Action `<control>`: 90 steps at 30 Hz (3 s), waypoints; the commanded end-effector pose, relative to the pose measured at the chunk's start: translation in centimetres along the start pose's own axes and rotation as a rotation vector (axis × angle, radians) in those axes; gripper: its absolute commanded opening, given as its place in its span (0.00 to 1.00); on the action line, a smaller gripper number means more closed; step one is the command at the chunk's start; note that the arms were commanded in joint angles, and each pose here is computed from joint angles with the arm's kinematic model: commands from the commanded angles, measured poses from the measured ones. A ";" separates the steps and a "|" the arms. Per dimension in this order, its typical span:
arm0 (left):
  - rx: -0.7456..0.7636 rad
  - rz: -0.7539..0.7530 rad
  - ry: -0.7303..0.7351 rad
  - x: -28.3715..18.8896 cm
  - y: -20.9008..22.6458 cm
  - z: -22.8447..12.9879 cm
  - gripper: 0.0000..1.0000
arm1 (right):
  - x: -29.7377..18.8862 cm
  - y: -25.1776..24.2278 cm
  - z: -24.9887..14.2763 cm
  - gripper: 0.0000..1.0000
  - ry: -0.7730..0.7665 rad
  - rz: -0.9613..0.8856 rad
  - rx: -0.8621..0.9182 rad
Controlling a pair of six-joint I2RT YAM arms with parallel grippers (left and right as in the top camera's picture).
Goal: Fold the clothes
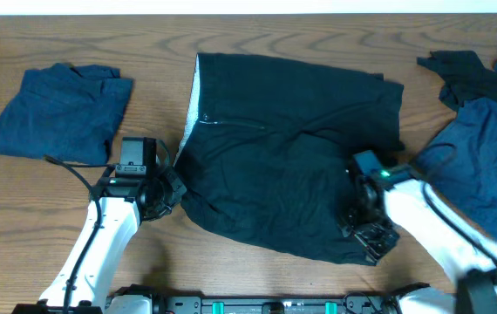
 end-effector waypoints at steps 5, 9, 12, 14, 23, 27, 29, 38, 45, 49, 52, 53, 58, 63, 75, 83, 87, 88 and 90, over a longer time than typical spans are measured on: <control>0.018 0.012 0.003 0.2 0.2 -0.1 0.06 | -2.7 -2.2 -1.4 0.67 -0.087 0.085 0.035; 0.023 0.012 0.003 0.2 0.2 -0.1 0.06 | -1.9 -2.6 -2.0 0.68 -0.066 0.059 0.056; 0.029 0.012 0.004 0.2 0.2 -0.1 0.06 | 0.4 -2.9 -2.4 0.67 -0.034 0.044 0.106; 0.029 0.012 0.004 0.2 0.2 -0.1 0.06 | 2.0 -2.9 -2.6 0.67 -0.015 0.066 0.125; 0.029 0.015 0.005 0.2 0.2 -0.1 0.06 | 5.7 -2.8 -1.9 0.64 -0.051 0.147 0.165; 0.028 0.015 0.005 0.2 0.2 -0.1 0.06 | 5.6 -2.7 -1.4 0.46 -0.100 0.146 0.168; 0.028 0.017 0.007 0.2 0.3 -0.2 0.06 | 5.6 -2.8 -1.3 0.23 -0.108 0.142 0.174; 0.070 0.064 0.043 0.1 1.1 -0.7 0.06 | 5.0 -3.5 -0.3 0.01 -0.134 0.123 0.143; 0.102 0.080 0.058 -1.3 1.8 -1.6 0.06 | 0.1 -2.5 2.1 0.01 -0.290 0.110 -0.140; 0.123 0.033 0.020 -3.1 1.7 -2.1 0.06 | -3.7 -2.0 3.2 0.01 -0.346 0.134 -0.180; 0.143 -0.038 -0.043 -4.8 1.4 -2.3 0.06 | -6.3 -1.7 4.0 0.01 -0.410 0.144 -0.212; 0.154 -0.072 -0.075 -5.4 1.1 -2.2 0.06 | -7.5 -1.6 4.3 0.01 -0.440 0.150 -0.235; 0.167 -0.252 -0.215 -8.1 -0.7 -1.7 0.06 | -11.8 -1.4 5.4 0.01 -0.540 0.170 -0.299; 0.173 -0.434 -0.345 -10.0 -3.4 -0.3 0.06 | -14.7 -0.8 7.3 0.01 -0.594 0.176 -0.333; 0.152 -0.553 -0.433 -6.6 -8.5 4.5 0.06 | -18.5 4.6 14.5 0.01 -0.766 0.174 -0.372; 0.178 -0.653 -0.505 -3.8 -11.9 7.7 0.06 | -18.0 7.4 18.0 0.01 -0.856 0.198 -0.346; 0.190 -0.702 -0.540 -2.2 -12.9 8.9 0.06 | -17.3 8.6 19.3 0.01 -0.869 0.220 -0.315; 0.192 -0.710 -0.545 -1.8 -13.1 9.1 0.06 | -17.0 8.8 19.6 0.01 -0.869 0.221 -0.305; 0.180 -0.722 -0.545 -0.9 -13.2 9.5 0.06 | -16.3 9.1 20.2 0.01 -0.865 0.212 -0.284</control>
Point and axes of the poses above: each gripper's point midway between its finger pads, its own x axis out along the fingers, its own y axis along the line the jaws close on, z = x × y, the point moved 8 cm from there along -x, back along the fingers, and after that the axes turned 13 degrees about -x, right-handed, at the moved point
